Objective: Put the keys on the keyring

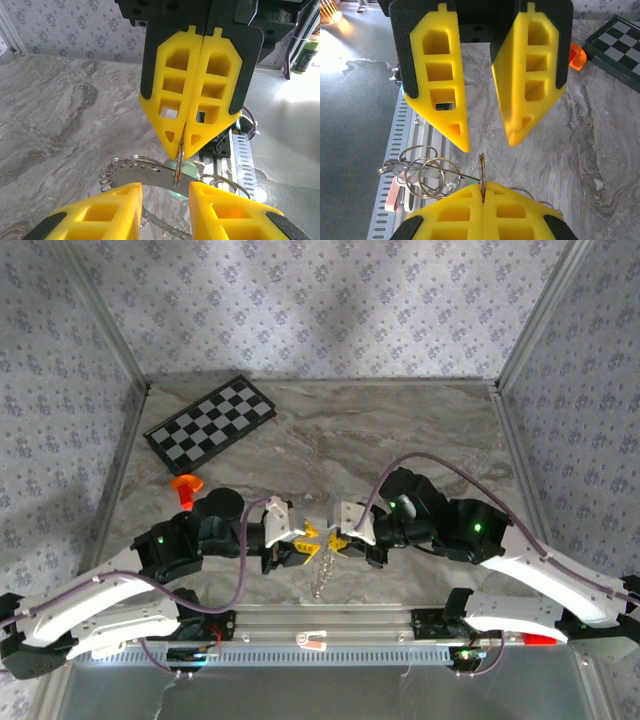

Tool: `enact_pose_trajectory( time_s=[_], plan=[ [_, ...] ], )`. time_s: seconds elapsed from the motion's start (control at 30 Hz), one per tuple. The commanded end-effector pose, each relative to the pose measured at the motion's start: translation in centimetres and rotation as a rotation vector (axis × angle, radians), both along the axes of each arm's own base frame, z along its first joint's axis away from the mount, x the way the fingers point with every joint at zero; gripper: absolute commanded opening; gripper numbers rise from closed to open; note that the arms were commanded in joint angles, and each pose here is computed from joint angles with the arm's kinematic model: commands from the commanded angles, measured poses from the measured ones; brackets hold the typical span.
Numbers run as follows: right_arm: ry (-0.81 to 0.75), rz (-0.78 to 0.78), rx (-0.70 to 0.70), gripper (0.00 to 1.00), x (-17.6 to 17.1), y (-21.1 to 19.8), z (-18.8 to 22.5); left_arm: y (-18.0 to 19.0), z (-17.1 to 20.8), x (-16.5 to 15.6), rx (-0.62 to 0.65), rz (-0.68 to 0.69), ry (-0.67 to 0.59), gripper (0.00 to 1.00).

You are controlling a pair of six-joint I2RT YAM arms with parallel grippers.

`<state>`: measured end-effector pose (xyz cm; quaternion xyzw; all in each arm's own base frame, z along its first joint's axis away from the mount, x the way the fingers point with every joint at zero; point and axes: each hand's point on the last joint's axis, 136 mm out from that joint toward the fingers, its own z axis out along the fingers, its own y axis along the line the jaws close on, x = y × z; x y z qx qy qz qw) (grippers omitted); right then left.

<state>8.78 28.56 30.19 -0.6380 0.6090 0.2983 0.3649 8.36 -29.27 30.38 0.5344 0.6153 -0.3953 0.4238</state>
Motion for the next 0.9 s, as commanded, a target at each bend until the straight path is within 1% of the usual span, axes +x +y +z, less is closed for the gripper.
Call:
enact_pose_trajectory(
  time_s=[0.0, 0.17, 0.27, 0.37, 0.6, 0.87],
  plan=[
    [-0.035, 0.018, 0.027, 0.0, -0.1, 0.3, 1.3, -0.5, 2.3, -0.4, -0.07, -0.035, -0.023, 0.3],
    [-0.037, 0.027, 0.031, 0.0, -0.2, 0.5, 1.4, -1.0, 2.2, -0.3, -0.075, -0.041, -0.019, 0.29],
    [-0.038, 0.027, 0.029, 0.0, -0.2, 0.5, 1.3, -1.1, 2.3, -0.2, -0.077, -0.041, -0.018, 0.2],
    [-0.036, 0.033, 0.035, 0.0, -0.4, 0.6, 1.4, -1.1, 2.3, -0.2, -0.075, -0.04, -0.021, 0.17],
    [-0.04, 0.036, 0.047, 0.0, -0.5, 0.8, 1.6, -1.1, 2.1, -0.1, -0.069, -0.034, -0.014, 0.18],
    [-0.049, 0.039, 0.078, 0.0, -0.6, 1.0, 2.1, -1.1, 1.5, 0.6, -0.037, 0.009, -0.004, 0.2]
  ],
)
